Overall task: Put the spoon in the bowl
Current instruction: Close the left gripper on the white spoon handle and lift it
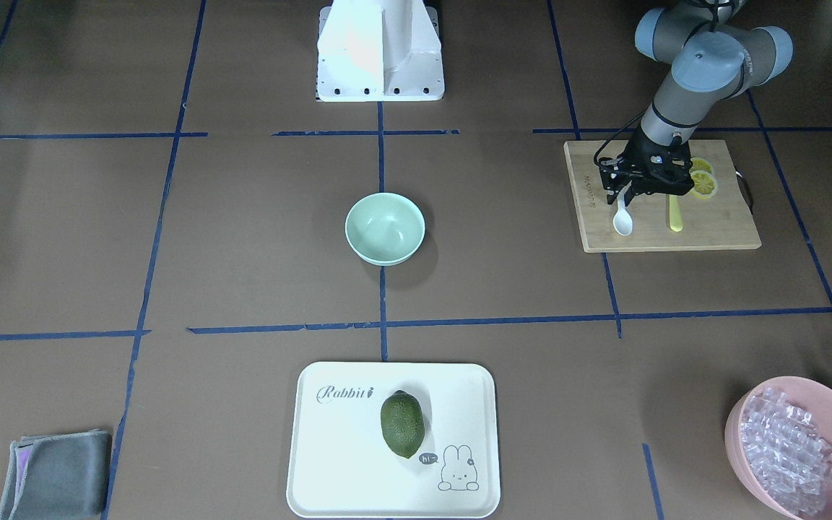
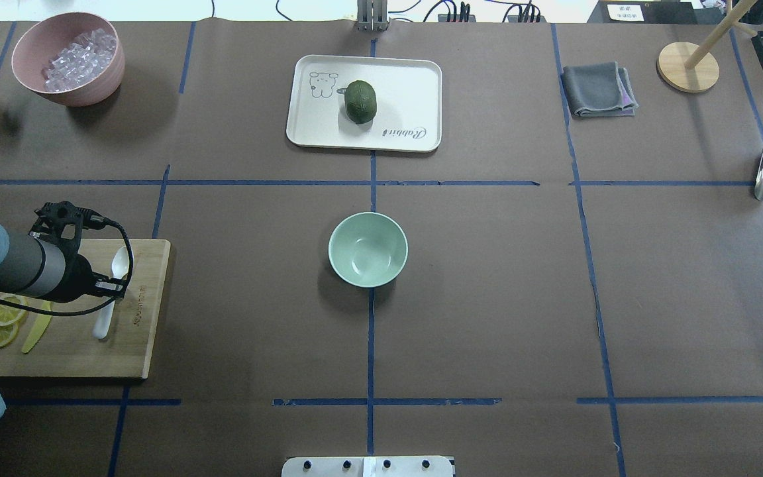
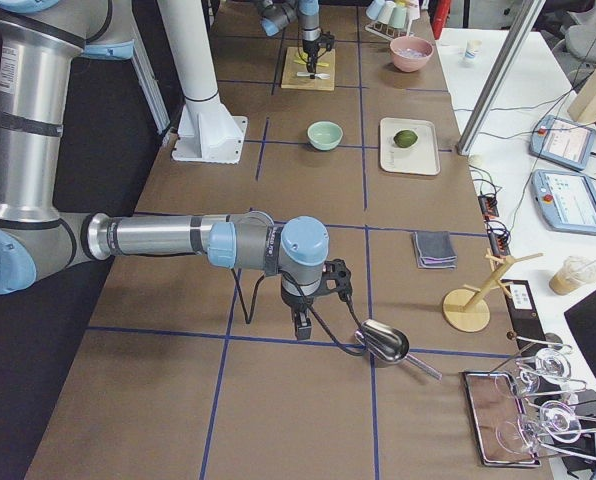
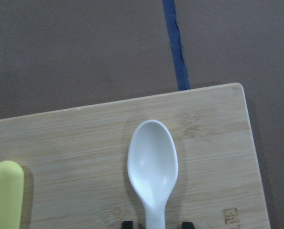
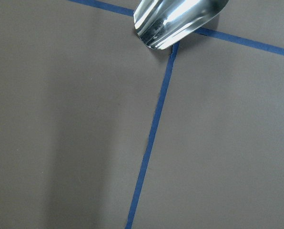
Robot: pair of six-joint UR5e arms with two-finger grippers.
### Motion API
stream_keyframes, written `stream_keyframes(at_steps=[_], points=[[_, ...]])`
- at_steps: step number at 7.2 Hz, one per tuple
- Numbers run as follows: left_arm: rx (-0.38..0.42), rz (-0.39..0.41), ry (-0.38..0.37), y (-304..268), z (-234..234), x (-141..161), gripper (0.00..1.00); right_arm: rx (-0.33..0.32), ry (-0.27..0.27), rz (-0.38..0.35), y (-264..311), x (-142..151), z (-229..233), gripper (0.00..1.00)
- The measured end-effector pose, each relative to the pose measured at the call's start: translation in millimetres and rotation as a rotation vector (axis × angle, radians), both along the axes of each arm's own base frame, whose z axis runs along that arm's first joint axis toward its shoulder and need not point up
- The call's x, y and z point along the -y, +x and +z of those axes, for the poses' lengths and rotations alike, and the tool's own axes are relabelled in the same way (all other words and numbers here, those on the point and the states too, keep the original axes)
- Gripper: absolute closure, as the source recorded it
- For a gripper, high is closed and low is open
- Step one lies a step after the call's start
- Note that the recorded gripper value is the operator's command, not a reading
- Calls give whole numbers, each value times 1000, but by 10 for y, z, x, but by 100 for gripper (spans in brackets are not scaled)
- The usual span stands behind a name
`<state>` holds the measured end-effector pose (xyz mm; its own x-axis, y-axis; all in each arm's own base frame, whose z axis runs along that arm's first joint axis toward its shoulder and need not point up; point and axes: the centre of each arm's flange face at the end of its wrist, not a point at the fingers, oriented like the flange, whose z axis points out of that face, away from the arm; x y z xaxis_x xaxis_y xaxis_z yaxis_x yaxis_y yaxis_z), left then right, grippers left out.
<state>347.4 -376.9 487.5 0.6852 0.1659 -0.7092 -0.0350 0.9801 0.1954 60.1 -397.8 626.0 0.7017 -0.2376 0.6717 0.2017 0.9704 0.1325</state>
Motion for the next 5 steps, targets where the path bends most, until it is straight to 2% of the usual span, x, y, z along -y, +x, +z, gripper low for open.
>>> stream_keyframes(at_steps=[3,5], points=[[-13,3,5,0,-82,-3,100,0,-2,0,0,-2,8,0],[-35,21,-10,7,-439,-24,100,0,-2,-1,0,-3,13,0]])
